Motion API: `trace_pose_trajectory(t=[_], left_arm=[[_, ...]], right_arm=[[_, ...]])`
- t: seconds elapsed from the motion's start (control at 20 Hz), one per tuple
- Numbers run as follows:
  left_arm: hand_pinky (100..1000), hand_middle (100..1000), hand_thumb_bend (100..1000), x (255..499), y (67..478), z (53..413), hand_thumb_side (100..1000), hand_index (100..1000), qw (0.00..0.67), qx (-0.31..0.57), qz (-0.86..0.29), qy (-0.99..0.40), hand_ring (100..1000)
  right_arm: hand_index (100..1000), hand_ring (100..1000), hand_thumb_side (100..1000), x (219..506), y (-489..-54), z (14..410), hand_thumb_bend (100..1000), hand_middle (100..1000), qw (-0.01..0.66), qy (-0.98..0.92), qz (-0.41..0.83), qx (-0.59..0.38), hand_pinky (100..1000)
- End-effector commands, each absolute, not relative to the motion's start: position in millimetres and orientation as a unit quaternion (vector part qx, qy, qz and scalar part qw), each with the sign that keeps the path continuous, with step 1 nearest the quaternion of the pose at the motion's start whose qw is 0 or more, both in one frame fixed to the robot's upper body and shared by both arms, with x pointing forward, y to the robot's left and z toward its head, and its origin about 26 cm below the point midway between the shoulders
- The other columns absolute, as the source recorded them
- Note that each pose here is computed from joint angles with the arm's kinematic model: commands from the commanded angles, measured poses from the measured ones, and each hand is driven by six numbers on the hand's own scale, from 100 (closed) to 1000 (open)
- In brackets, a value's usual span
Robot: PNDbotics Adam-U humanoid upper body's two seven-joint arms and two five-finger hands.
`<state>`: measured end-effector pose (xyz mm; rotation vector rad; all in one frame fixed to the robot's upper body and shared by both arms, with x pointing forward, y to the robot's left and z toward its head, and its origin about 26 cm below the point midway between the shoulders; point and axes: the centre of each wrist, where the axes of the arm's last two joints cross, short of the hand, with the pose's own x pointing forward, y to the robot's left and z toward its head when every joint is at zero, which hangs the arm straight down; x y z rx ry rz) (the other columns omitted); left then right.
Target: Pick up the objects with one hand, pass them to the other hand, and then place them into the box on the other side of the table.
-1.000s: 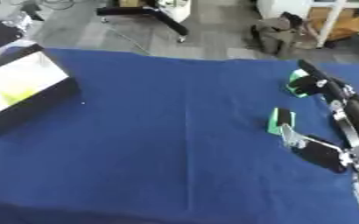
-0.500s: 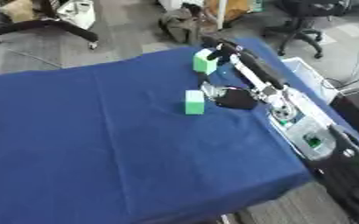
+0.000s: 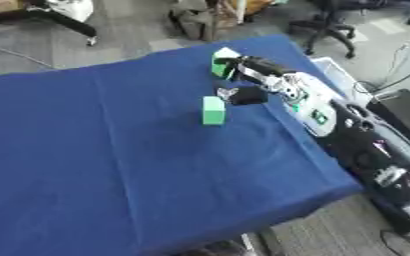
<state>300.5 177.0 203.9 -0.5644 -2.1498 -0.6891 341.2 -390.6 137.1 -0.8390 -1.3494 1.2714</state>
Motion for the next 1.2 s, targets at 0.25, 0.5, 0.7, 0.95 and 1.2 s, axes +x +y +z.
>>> trace_pose_trajectory(t=[0.25,0.5,0.7,0.95,1.2], left_arm=[[938,586,288,299,171,200,814,861,0.396,-0.227,-0.287,-0.842,644],[939,583,284,300,174,193,830,861,0.406,-0.22,-0.285,-0.84,641],[939,583,286,300,173,193,833,862,0.406,-0.221,-0.288,-0.839,640],[939,582,284,300,171,195,834,862,0.401,-0.224,-0.295,-0.838,639],[939,581,283,299,170,197,839,862,0.396,-0.224,-0.303,-0.837,638]], right_arm=[[1000,585,935,352,-418,129,222,439,0.523,-0.455,0.585,-0.422,760],[1000,590,850,352,-418,121,349,422,0.512,-0.422,0.619,-0.42,772],[1000,596,829,354,-416,119,351,423,0.505,-0.412,0.633,-0.417,774],[1000,597,831,355,-416,117,335,418,0.508,-0.411,0.633,-0.416,771],[977,598,841,356,-422,109,312,424,0.525,-0.402,0.626,-0.414,769]])
